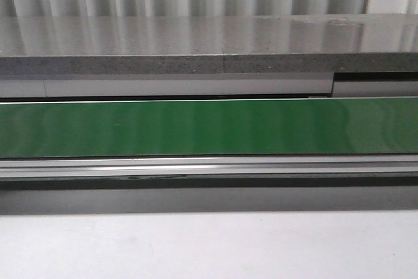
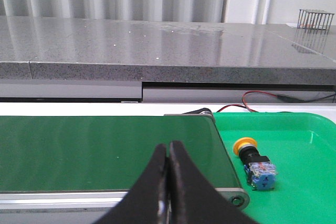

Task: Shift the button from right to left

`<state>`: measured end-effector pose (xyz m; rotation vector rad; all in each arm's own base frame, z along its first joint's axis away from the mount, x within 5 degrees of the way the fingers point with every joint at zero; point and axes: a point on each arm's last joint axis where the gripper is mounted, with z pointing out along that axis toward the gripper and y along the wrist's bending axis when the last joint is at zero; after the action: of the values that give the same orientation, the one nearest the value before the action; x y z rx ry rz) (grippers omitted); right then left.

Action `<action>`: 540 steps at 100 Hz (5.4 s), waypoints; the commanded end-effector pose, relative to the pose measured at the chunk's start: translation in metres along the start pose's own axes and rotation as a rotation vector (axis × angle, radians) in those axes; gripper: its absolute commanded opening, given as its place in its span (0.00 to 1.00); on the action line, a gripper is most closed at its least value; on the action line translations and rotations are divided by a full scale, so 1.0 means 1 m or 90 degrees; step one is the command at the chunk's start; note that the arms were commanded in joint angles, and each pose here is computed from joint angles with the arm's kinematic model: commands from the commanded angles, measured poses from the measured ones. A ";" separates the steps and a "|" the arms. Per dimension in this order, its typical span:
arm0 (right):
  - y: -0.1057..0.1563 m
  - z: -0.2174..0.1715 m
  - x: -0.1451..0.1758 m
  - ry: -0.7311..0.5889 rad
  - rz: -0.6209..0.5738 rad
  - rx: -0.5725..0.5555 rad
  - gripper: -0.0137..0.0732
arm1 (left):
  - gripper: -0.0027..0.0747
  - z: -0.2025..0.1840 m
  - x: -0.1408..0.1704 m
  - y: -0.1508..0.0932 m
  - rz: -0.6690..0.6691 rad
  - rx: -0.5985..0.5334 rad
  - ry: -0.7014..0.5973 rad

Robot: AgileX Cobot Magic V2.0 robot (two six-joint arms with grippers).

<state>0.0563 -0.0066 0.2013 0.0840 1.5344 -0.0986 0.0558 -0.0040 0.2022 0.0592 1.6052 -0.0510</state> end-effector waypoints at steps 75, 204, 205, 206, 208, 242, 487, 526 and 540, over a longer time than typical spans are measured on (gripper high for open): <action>-0.001 -0.002 -0.013 -0.064 -0.006 0.006 0.08 | 0.01 -0.002 -0.001 0.000 -0.005 -0.002 -0.061; -0.004 0.076 -0.144 0.339 0.018 0.020 0.12 | 0.01 -0.002 -0.001 0.000 -0.005 -0.002 -0.061; -0.004 0.077 -0.145 0.343 0.018 0.020 0.14 | 0.01 -0.002 -0.001 0.000 -0.005 -0.002 -0.061; -0.004 0.079 -0.145 0.350 0.019 0.021 0.15 | 0.01 -0.002 -0.001 0.000 -0.005 -0.002 -0.061; -0.004 0.083 -0.145 0.361 0.021 0.021 0.18 | 0.01 -0.002 -0.001 0.000 -0.005 -0.002 -0.061; -0.018 0.148 -0.143 0.497 0.074 0.097 0.91 | 0.01 -0.002 -0.001 0.000 -0.005 -0.002 -0.061; -0.101 0.308 -0.104 0.677 0.209 0.179 0.23 | 0.01 -0.002 -0.001 0.000 -0.005 -0.002 -0.061; -0.040 0.279 -0.075 0.736 0.186 0.104 0.23 | 0.01 -0.002 -0.001 0.000 -0.005 -0.002 -0.061; -0.035 0.272 -0.055 0.759 0.186 0.101 0.23 | 0.01 -0.002 -0.001 0.000 -0.005 -0.002 -0.061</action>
<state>0.3240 -0.0746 0.2512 0.5870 2.7690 0.0874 0.0558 -0.0040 0.2022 0.0592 1.6052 -0.0510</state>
